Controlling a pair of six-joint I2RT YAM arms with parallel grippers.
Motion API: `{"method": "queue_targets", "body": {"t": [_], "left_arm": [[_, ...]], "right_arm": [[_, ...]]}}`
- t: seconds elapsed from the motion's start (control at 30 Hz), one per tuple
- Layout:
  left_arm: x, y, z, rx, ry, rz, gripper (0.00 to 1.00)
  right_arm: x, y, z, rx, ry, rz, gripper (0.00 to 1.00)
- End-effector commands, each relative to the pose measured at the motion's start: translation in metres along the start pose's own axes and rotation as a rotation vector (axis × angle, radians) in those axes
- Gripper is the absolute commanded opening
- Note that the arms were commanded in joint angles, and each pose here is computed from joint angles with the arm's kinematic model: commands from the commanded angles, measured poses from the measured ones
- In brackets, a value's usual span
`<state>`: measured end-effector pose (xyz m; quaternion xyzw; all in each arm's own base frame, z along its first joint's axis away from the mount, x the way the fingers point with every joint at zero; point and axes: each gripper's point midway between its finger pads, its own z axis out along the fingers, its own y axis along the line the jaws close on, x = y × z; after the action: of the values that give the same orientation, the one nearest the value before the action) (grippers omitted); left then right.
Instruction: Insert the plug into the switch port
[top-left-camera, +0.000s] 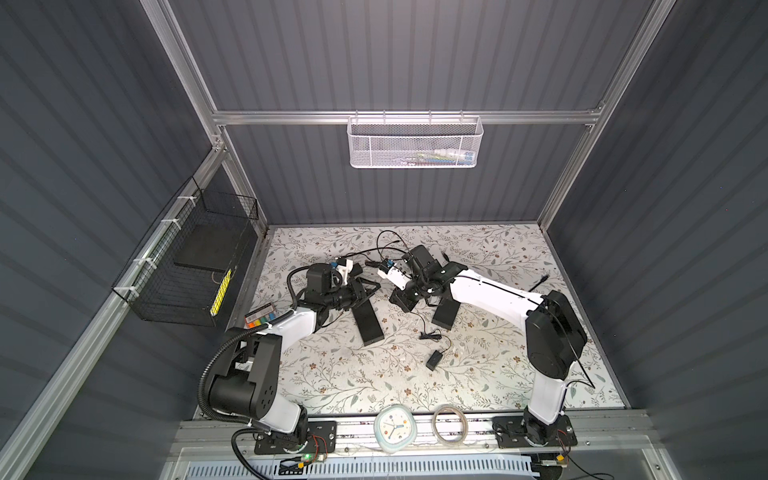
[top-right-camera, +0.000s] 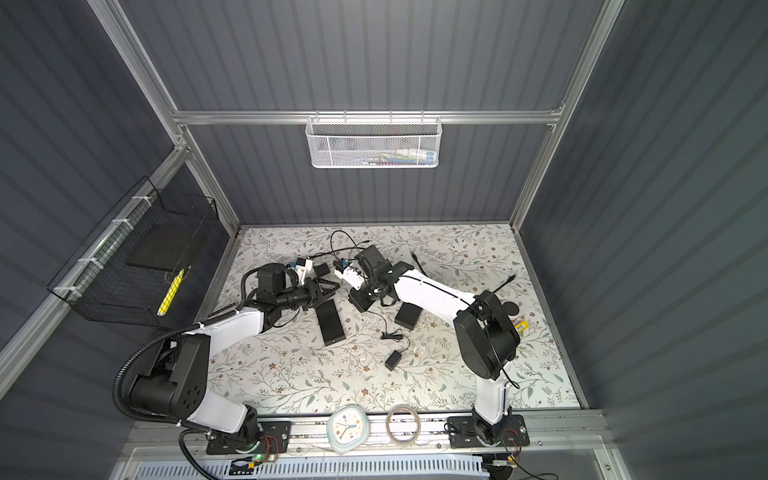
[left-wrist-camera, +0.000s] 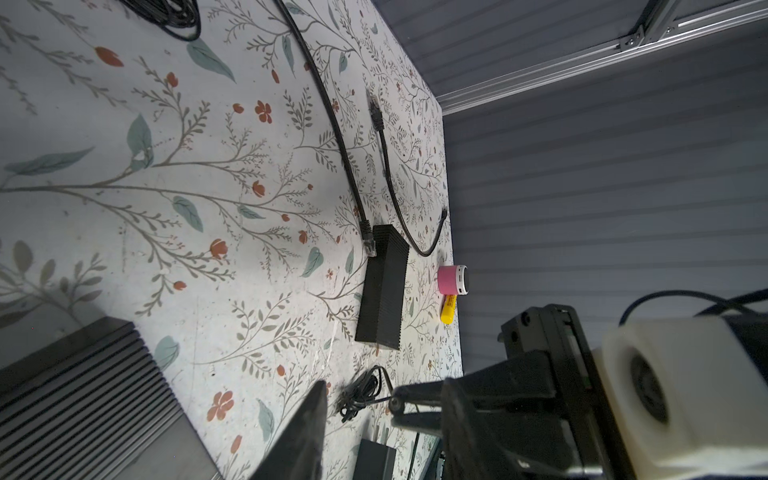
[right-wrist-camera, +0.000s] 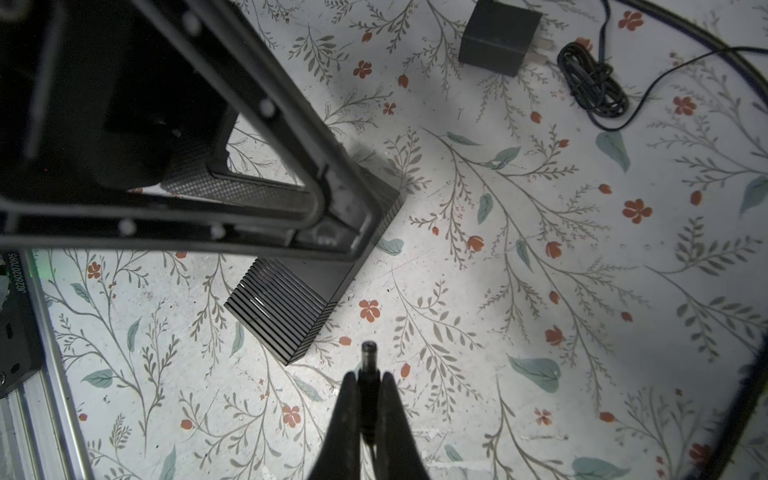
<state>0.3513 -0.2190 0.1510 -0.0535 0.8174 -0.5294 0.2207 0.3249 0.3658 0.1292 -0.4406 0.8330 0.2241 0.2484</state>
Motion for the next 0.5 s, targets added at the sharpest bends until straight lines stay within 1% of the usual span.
{"method": "queue_targets", "body": {"t": [0.0,0.27,0.47], "left_arm": [[0.008,-0.003,0.005,0.042,0.032,-0.018,0.41],[0.021,-0.010,0.017,0.078,0.089,-0.007,0.36],[0.023,-0.013,0.020,0.091,0.099,-0.003,0.32]], "right_arm": [[-0.009,0.006,0.003,-0.026,-0.022,-0.003,0.00],[-0.018,0.005,0.000,-0.019,-0.050,0.003,0.00],[-0.020,0.005,0.001,-0.019,-0.055,0.008,0.00]]}}
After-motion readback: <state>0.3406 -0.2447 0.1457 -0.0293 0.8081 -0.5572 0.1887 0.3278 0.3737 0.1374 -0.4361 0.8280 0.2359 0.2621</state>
